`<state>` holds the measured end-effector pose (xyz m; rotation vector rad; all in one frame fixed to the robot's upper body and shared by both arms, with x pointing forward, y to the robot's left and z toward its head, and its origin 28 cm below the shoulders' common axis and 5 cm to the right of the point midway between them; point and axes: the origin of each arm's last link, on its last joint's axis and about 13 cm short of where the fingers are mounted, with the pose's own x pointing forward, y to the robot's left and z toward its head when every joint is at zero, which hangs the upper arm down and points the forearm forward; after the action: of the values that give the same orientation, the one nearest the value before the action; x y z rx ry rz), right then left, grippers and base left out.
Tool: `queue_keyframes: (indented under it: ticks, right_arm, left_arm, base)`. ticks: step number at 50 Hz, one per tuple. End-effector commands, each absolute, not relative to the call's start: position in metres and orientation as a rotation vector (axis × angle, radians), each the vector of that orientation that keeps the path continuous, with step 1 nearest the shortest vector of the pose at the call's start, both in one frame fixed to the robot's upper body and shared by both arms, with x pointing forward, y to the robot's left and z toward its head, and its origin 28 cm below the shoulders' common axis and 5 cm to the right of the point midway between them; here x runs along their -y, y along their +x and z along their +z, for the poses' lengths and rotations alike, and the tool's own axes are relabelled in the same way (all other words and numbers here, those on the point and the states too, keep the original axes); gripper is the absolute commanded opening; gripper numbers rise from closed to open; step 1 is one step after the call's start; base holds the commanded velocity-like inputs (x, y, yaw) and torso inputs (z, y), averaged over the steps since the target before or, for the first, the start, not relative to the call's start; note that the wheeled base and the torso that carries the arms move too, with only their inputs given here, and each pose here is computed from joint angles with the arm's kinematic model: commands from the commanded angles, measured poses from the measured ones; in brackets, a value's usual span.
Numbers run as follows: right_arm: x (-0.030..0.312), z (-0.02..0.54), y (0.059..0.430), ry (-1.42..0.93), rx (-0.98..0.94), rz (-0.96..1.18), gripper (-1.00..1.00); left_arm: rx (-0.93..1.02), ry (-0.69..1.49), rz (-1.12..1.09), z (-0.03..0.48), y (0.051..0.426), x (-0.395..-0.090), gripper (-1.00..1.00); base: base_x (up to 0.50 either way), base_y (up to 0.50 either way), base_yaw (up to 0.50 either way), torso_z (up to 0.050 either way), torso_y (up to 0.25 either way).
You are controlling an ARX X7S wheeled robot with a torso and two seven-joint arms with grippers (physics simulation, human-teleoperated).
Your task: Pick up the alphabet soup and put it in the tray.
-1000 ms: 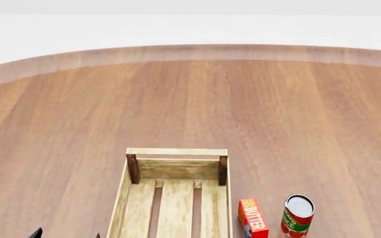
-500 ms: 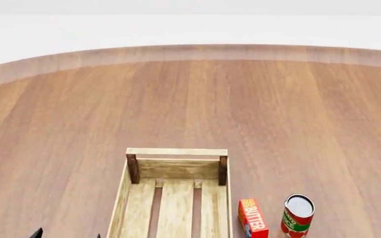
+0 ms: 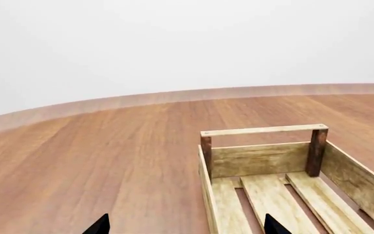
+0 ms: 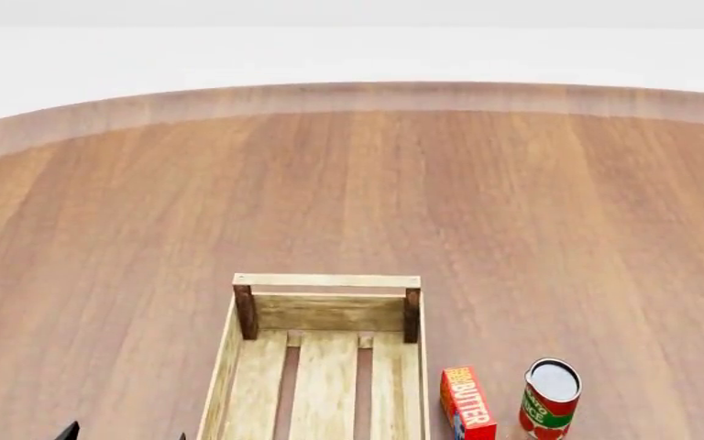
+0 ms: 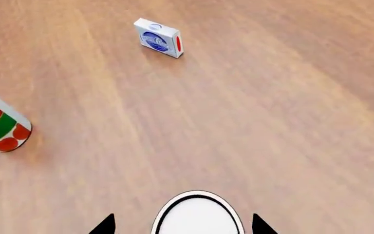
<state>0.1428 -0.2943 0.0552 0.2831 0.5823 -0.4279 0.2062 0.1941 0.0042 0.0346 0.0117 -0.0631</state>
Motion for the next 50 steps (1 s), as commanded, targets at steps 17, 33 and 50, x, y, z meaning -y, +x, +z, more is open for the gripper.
queue_keyframes:
  ticks: [17,33,50]
  right_arm:
    - [0.294,0.034,0.137,0.302,-0.625,-0.442,1.0]
    - [0.292,0.028,0.142,0.303,-0.632,-0.431,1.0]
    - [0.293,0.024,0.14,0.307,-0.639,-0.438,1.0]
  left_arm:
    - [-0.011,0.034,-0.061,0.004,0.206,-0.194,1.0]
    - [-0.01,0.036,-0.063,0.004,0.206,-0.194,1.0]
    - [-0.011,0.035,-0.064,0.004,0.206,-0.194,1.0]
  base:
    - [0.0,0.0,0.0,0.0,0.0]
    - [0.0,0.0,0.0,0.0,0.0]
    - [0.0,0.0,0.0,0.0,0.0]
